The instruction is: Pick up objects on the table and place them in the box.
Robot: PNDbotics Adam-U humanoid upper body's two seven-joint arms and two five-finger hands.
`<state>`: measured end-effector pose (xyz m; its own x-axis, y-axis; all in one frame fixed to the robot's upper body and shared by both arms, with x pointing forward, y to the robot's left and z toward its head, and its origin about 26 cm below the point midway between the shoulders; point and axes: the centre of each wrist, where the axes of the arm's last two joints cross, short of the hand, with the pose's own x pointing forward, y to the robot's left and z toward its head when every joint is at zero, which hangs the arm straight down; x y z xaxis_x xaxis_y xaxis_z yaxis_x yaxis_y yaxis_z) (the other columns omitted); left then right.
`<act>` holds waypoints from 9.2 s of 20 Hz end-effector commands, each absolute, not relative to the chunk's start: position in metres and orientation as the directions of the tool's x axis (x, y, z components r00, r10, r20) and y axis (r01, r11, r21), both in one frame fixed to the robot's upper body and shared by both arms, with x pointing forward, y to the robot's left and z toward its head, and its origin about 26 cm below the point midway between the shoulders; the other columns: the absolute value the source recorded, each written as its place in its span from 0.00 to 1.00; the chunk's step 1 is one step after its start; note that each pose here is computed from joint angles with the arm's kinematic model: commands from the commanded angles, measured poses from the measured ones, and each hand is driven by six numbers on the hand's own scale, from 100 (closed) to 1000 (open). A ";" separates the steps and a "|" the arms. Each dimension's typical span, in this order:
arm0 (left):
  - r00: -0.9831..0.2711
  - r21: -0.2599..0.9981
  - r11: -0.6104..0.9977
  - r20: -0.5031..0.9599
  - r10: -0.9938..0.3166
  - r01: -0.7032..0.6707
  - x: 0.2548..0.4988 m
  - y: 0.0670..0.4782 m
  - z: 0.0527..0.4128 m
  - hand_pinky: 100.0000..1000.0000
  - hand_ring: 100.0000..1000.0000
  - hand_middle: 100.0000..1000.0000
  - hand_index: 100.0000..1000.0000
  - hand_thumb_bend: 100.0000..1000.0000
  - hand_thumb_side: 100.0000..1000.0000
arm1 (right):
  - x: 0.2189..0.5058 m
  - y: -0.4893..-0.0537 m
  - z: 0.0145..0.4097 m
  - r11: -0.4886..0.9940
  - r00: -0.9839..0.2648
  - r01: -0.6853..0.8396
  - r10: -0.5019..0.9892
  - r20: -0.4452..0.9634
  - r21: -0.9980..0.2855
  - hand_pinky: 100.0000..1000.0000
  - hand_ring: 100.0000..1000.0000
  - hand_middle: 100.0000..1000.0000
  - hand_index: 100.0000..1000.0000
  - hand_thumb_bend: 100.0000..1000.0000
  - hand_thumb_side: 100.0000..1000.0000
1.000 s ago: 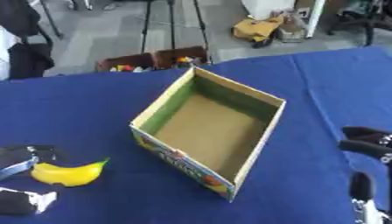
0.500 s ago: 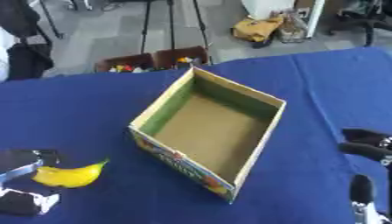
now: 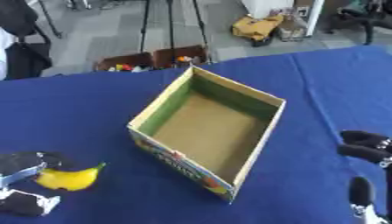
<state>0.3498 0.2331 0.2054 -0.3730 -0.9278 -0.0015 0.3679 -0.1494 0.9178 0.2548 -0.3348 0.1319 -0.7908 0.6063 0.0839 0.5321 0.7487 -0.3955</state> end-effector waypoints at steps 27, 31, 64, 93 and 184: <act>-0.429 0.898 -0.380 -0.259 -0.865 0.223 0.346 0.234 0.228 0.78 0.86 0.86 0.88 0.05 0.38 | 0.255 -0.331 0.136 0.828 -0.860 0.495 0.510 -0.012 -0.263 0.58 0.67 0.46 0.67 0.00 0.89; -0.447 0.883 -0.444 -0.338 -0.828 0.154 0.341 0.232 0.235 0.80 0.88 0.89 0.90 0.19 0.43 | 0.255 -0.331 0.136 0.828 -0.861 0.493 0.509 -0.010 -0.266 0.57 0.66 0.46 0.66 0.00 0.89; -0.521 0.806 -0.592 -0.506 -0.688 0.000 0.351 0.230 0.223 0.74 0.84 0.80 0.86 0.18 0.37 | 0.256 -0.328 0.135 0.836 -0.866 0.484 0.500 -0.005 -0.259 0.57 0.64 0.44 0.66 0.00 0.90; -0.512 0.839 -0.543 -0.482 -0.710 -0.036 0.369 0.239 0.203 0.63 0.73 0.68 0.77 0.07 0.36 | 0.257 -0.324 0.134 0.837 -0.868 0.480 0.497 -0.003 -0.261 0.57 0.63 0.43 0.65 0.00 0.91; -0.486 0.839 -0.317 -0.522 -0.701 -0.442 0.296 0.168 0.369 0.58 0.64 0.57 0.65 0.00 0.34 | 0.254 -0.335 0.138 0.851 -0.878 0.453 0.478 0.033 -0.264 0.58 0.64 0.44 0.66 0.00 0.93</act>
<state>0.2972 0.1678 0.3620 -0.5034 -0.7000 -0.5065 -0.4224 -0.3120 0.8510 0.2539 -0.3328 0.1293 -0.8241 0.5512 0.1307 0.4794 0.8015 -0.3575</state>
